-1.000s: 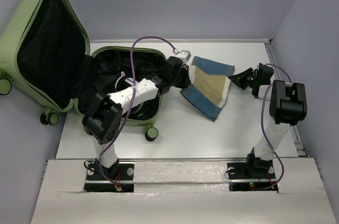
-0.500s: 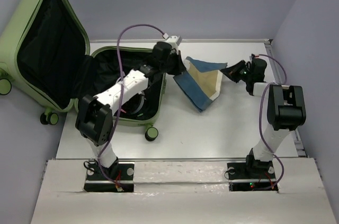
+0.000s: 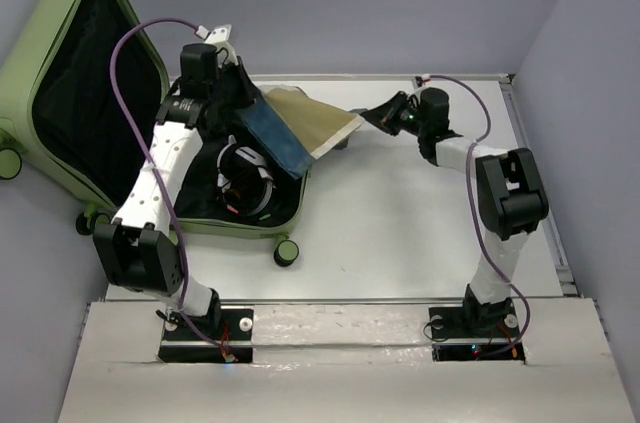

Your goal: Pack the luggage

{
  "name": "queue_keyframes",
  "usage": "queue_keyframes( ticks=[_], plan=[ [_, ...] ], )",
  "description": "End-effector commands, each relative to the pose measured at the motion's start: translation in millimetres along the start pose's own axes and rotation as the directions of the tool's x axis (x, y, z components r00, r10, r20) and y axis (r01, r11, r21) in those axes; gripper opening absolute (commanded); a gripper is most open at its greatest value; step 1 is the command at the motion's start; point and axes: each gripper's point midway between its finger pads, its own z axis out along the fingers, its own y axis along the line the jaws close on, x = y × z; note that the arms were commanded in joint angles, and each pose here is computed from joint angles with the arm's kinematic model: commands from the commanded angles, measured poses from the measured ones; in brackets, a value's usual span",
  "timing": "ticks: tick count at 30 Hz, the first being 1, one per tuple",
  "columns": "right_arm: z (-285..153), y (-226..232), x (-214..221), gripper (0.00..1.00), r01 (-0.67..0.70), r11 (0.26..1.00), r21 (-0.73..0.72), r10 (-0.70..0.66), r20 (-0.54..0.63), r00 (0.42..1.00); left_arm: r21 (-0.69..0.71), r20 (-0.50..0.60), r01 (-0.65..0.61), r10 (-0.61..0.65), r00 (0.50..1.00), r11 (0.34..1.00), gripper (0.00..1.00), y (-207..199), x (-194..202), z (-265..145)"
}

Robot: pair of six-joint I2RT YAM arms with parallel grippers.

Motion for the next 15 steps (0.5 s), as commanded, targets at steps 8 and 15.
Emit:
queue_keyframes(
  ticks=[8,15],
  plan=[
    [46.8,-4.7,113.1,0.51,0.062,0.998,-0.031,-0.068,-0.275,0.959,-0.392,0.226,0.245,-0.165,0.96,0.887,0.06,157.4,52.3,-99.1],
    [21.0,5.0,109.1,0.89,0.196,0.981,-0.002,-0.188,-0.285,0.94,-0.552,0.371,0.451,-0.278,0.886,0.701,0.06,253.2,64.5,-128.6]
  ],
)
